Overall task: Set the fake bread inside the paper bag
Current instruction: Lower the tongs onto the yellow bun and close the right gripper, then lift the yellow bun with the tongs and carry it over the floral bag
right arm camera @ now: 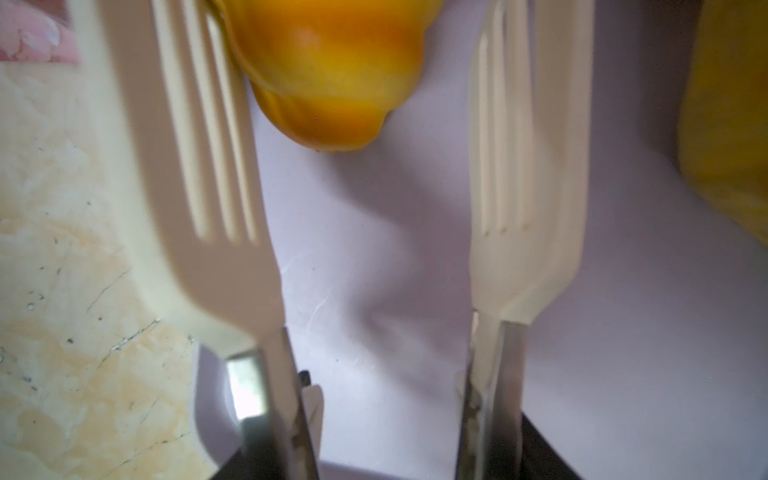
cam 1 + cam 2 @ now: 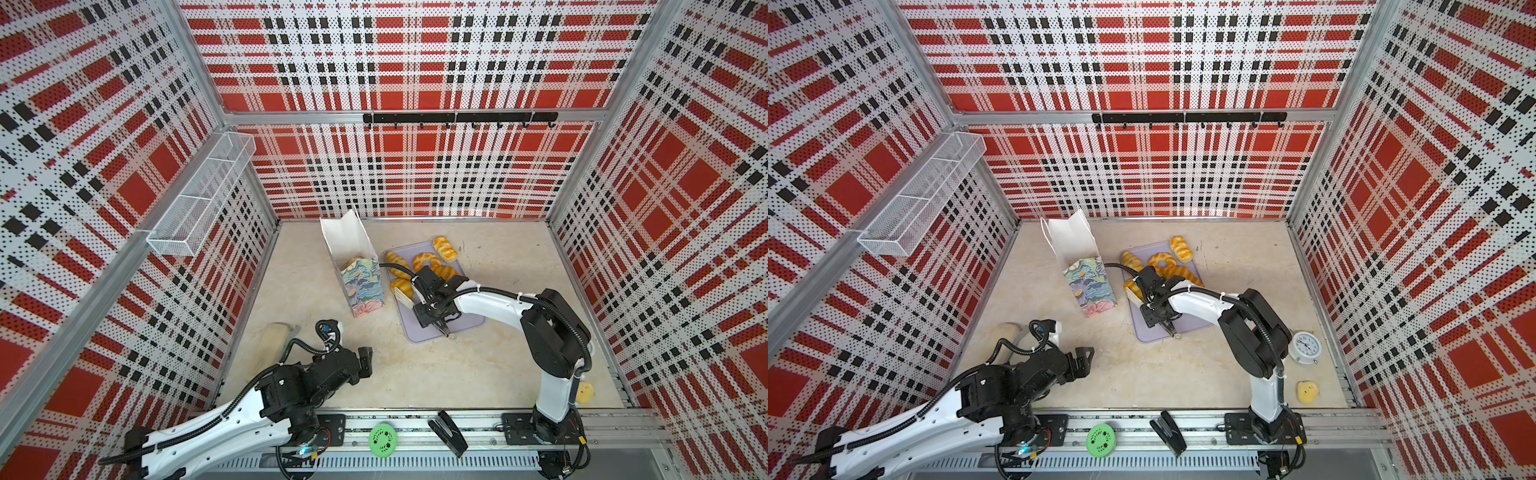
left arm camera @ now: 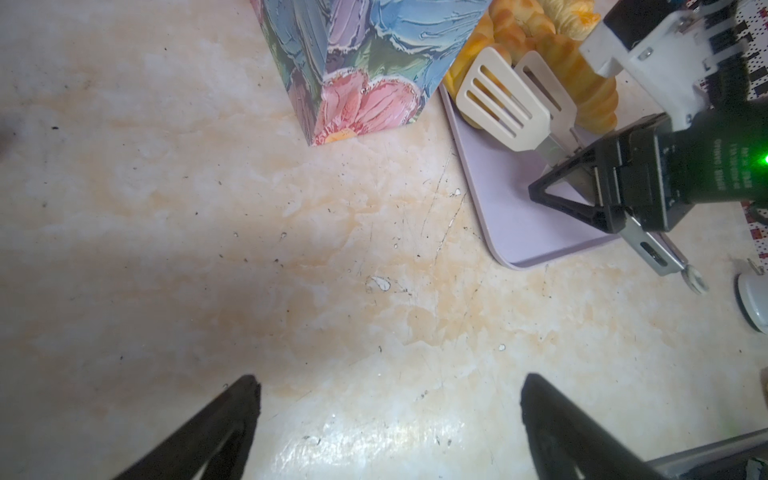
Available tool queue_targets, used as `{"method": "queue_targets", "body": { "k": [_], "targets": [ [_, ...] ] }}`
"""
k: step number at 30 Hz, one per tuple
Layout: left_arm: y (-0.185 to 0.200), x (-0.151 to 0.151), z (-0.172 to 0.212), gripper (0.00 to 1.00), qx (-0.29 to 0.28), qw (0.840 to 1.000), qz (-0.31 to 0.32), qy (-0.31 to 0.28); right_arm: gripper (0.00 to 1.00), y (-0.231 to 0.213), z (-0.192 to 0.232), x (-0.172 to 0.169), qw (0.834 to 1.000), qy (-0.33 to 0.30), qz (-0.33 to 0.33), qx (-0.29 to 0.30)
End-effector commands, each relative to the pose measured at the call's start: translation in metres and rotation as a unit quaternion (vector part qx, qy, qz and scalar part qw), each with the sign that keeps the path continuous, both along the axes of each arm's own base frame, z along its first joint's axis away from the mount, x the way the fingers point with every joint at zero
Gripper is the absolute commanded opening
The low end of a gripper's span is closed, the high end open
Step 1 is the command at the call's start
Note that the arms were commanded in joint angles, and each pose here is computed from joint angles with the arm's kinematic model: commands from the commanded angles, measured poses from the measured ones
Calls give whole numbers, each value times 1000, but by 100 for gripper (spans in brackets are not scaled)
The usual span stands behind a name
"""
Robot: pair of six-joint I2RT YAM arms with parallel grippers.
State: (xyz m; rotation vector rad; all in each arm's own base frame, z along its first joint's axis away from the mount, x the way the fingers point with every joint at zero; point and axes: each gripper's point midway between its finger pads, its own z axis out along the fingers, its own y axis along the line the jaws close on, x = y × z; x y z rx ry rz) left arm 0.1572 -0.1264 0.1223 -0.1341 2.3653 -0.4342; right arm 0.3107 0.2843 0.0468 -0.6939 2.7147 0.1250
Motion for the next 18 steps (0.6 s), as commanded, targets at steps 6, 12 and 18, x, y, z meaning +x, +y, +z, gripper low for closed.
{"method": "queue_targets", "body": {
  "k": [6, 12, 18],
  "targets": [
    [0, 2, 3, 99, -11, 1000, 10, -7, 50, 6, 12, 7, 1000, -14, 6, 22],
    [-1, 2, 4, 99, -13, 1000, 8, -7, 44, 2, 16, 2, 1000, -18, 5, 25],
    [-2, 1, 5, 99, -12, 1000, 6, -6, 44, -2, 21, -4, 999, -20, 6, 33]
  ]
}}
